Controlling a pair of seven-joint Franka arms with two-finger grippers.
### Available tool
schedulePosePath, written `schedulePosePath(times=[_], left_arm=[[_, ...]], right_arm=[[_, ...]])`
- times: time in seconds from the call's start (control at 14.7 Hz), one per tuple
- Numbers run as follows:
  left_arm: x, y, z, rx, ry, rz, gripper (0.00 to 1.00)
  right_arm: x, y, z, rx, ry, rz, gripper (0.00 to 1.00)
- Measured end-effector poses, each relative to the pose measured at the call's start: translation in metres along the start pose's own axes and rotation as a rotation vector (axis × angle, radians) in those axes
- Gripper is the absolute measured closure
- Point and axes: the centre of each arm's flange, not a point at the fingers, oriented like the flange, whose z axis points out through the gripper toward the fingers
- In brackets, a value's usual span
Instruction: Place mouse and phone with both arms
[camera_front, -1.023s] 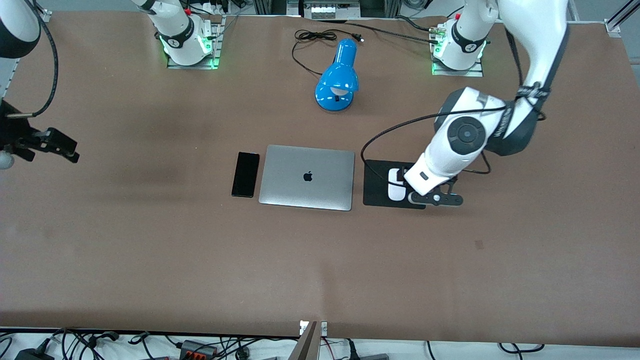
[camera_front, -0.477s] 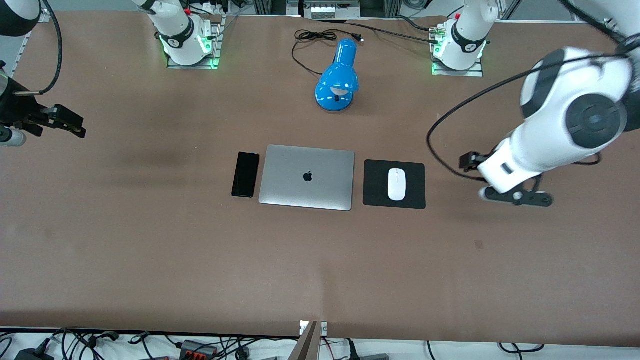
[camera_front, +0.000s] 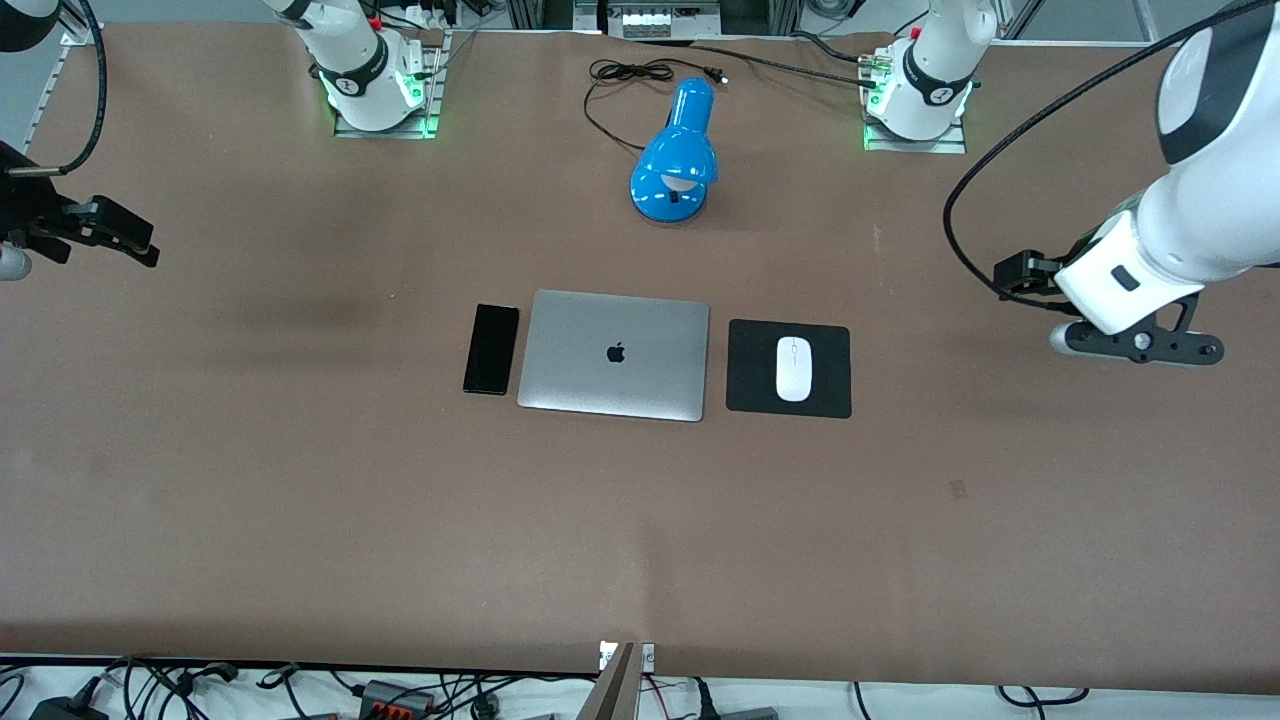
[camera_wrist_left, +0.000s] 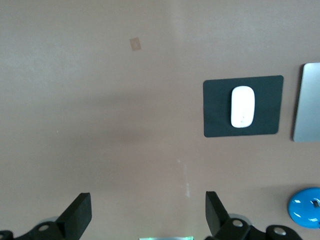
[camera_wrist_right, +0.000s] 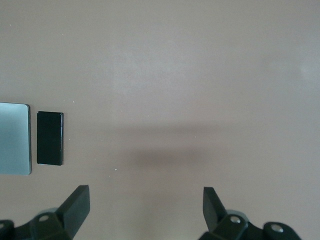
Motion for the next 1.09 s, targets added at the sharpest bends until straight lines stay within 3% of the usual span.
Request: schedulePosePath(times=[0.14,0.34,0.48,1.09], left_arm=[[-0.015,-0.007,-0.009,-0.019,-0.005,-0.008,0.0],[-0.037,-0.009,-0.017,-0.037,0.134,-0.011,0.0],[-0.055,-0.016,-0.015,-0.04,0.188,-0.024,0.0],[-0.068,-0.025,-0.01,-0.061,0.19,-0.04,0.0]], right_arm=[[0.0,-0.002,0.0,0.0,-0.001,-0.004,0.0],[0.0,-0.003,0.001,0.0,-0.002,-0.006,0.0],[0.0,-0.003,0.001,0.001,-0.002,-0.007,0.0],[0.0,0.006,0.002,0.001,-0.003,-0.013,0.0]])
